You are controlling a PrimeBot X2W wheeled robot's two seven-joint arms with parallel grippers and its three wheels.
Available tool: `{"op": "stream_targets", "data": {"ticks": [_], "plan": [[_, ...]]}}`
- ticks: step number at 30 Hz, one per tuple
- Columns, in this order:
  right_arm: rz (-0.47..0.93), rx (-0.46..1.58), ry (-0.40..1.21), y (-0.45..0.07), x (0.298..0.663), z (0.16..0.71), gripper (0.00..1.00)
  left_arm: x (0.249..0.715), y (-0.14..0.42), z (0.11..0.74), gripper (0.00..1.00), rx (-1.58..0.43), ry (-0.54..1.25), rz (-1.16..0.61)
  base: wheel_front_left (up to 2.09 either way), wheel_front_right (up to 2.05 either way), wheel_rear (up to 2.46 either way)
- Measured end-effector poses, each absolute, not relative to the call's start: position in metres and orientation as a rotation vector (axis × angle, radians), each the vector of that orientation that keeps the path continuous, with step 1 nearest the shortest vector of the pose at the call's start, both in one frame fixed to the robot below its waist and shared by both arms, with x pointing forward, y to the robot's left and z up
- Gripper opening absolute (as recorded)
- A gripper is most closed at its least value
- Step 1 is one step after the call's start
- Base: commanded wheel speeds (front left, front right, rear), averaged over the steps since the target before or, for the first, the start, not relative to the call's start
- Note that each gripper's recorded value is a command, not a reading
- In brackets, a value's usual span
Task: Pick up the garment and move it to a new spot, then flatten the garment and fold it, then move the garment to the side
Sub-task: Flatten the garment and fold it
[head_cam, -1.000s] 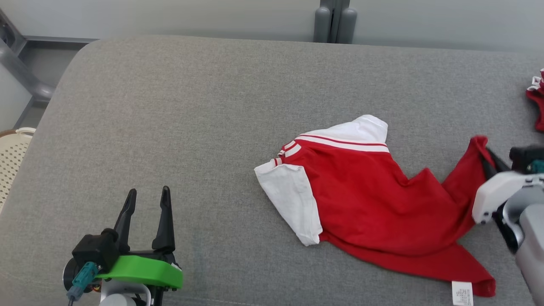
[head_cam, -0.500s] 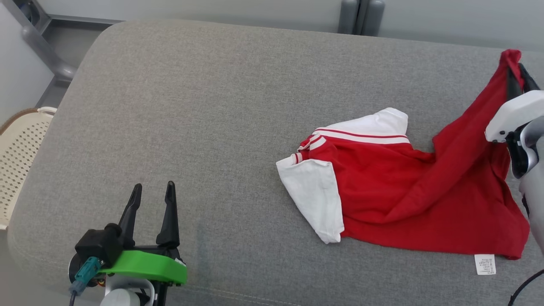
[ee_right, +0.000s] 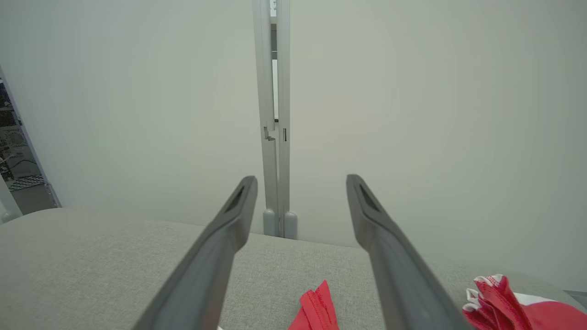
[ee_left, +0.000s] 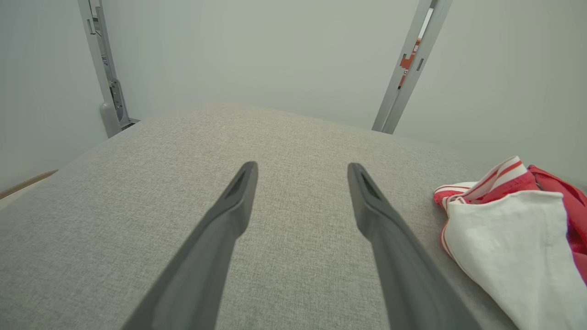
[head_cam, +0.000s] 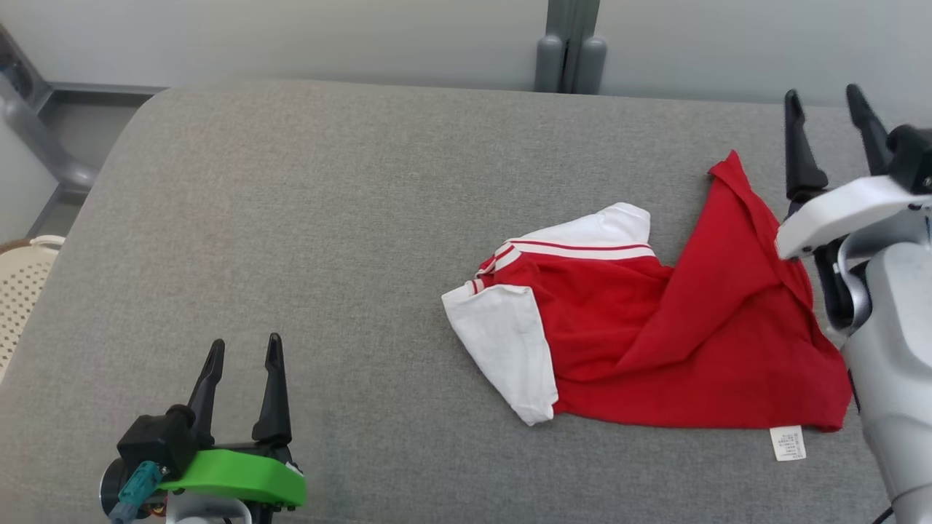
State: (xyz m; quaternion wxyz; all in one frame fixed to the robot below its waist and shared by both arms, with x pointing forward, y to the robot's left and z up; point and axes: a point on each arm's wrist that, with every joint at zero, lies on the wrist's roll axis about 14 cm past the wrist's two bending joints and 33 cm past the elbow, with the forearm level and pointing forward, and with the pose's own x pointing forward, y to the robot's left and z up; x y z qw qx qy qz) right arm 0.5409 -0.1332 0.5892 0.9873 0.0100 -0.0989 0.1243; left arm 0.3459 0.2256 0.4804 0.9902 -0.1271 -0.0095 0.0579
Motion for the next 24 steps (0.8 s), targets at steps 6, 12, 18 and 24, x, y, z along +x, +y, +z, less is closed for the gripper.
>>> {"op": "stream_targets", "data": {"ticks": [6,12,18,24], "plan": [[0.295,0.037,-0.212,-0.129,0.495,0.580,1.00,0.348,0.213,0.485,1.00,-0.256,-0.032,0.074,0.00,0.00,0.00],[0.302,0.103,-0.165,-0.130,0.440,0.550,1.00,0.346,0.205,0.489,1.00,-0.253,-0.044,0.047,0.00,0.00,0.00],[0.246,0.176,-0.102,-0.139,0.395,0.520,1.00,0.346,0.198,0.492,1.00,-0.248,-0.049,0.023,0.00,0.00,0.00],[0.209,0.196,-0.054,-0.142,0.371,0.502,1.00,0.348,0.187,0.489,1.00,-0.241,-0.036,-0.018,0.00,0.00,0.00]]}}
